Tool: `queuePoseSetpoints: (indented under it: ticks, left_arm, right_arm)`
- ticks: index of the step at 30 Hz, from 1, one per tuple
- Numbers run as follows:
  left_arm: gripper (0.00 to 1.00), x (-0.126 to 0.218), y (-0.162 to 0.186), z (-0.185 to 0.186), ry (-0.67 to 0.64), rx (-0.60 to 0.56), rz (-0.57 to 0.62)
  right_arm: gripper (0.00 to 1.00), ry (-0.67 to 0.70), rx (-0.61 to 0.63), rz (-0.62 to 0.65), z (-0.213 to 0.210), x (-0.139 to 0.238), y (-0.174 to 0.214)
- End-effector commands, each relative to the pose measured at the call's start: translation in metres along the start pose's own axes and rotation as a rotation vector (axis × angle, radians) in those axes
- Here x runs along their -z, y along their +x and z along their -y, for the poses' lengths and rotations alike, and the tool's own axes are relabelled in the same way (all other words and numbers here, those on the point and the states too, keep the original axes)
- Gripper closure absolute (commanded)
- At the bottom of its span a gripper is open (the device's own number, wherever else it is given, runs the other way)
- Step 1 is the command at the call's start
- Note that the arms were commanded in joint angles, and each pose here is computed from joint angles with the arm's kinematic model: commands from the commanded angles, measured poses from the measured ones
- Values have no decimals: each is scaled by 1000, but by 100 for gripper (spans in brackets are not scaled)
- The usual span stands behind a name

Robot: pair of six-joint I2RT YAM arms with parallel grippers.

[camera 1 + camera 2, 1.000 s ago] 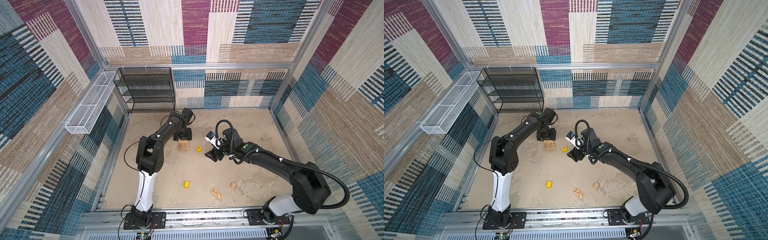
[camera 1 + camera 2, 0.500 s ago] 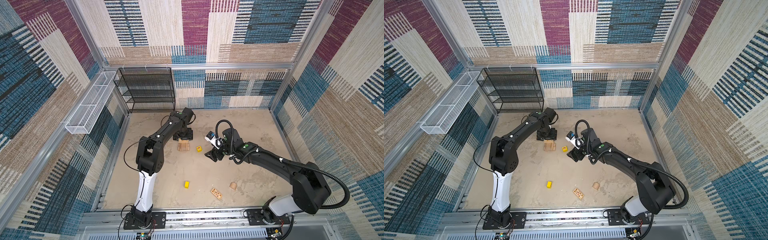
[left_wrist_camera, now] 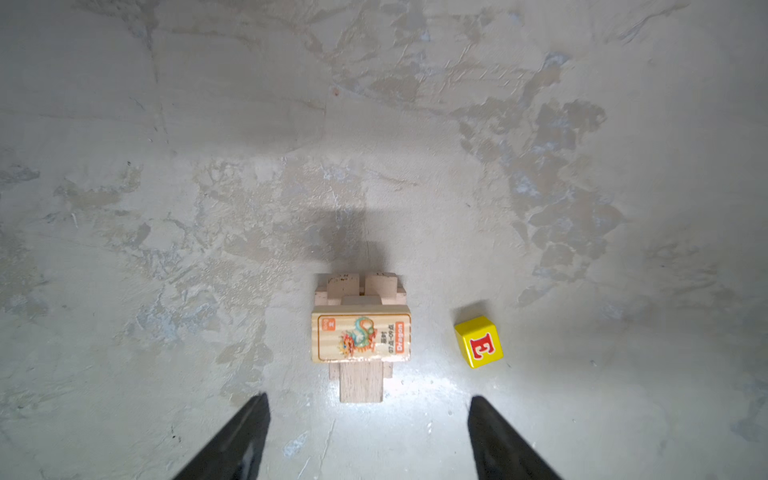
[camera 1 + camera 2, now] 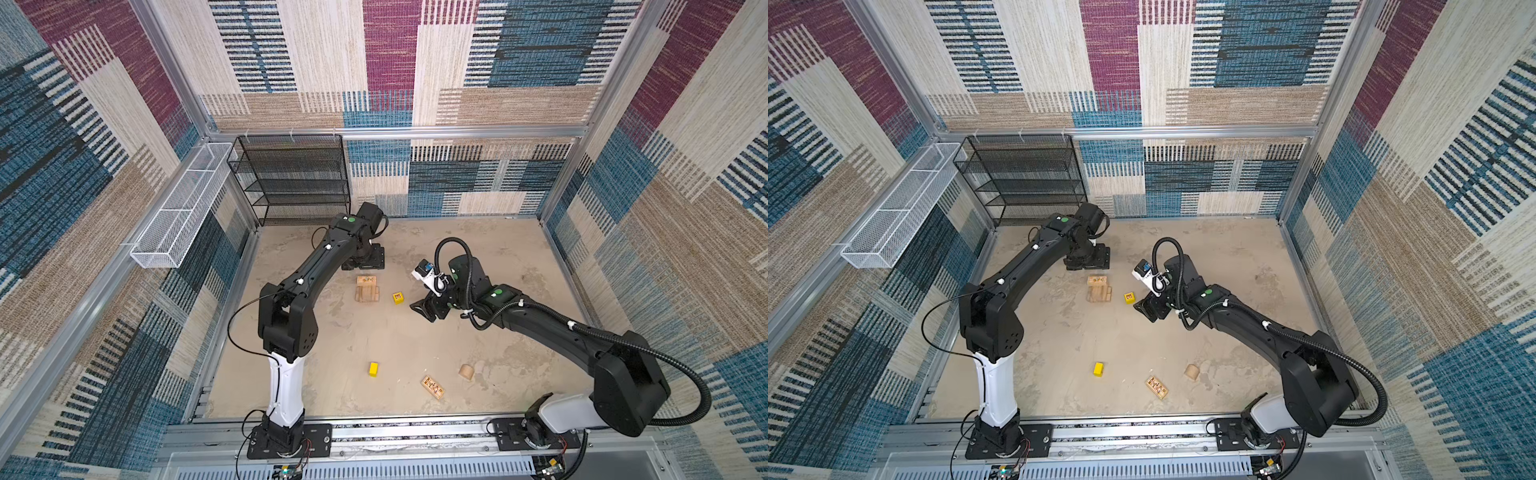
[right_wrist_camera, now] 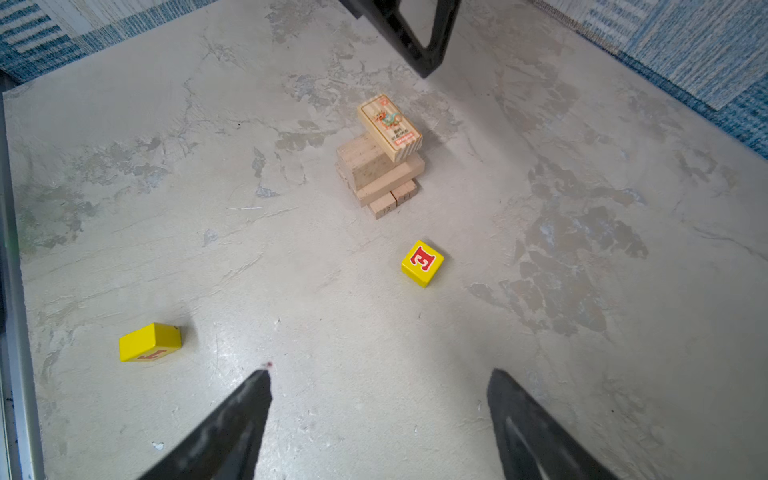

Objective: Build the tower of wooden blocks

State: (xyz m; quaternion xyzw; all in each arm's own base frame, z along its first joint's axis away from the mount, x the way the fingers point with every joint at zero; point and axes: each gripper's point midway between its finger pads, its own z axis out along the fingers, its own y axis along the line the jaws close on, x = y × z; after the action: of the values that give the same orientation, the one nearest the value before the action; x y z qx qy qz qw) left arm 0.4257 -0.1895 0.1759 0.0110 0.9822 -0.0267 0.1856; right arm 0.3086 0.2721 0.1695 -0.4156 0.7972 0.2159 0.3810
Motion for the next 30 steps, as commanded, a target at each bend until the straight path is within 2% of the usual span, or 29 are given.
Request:
queuePoseSetpoints:
  ticks: [1,4,8,12,17,20,24,30]
  left_arm:
    - [19,30,-8,-3,-18,-72,74]
    - [18,60,-11,-4,-34,-143,148]
    - [18,102,-4,1,-61,-266,242]
    - [17,130,18,7,-82,-377,293]
    - [18,144,59,17,-32,-509,332]
    - [18,150,77,11,18,-520,374]
    - [19,156,98,-3,57,-539,451]
    - [16,158,122,-23,77,-551,556]
  right_arm:
    - [16,4,-42,24,-1,10,-10]
    - [18,3,-97,31,-5,20,-12]
    - [19,71,-255,31,0,38,-5]
    - [23,99,-408,-42,-9,51,17]
    - [26,117,-480,-179,-58,58,57]
    - [31,119,-543,-245,-84,61,85]
    - [34,123,-564,-368,-109,59,126]
    - [34,139,-490,-495,-131,53,159]
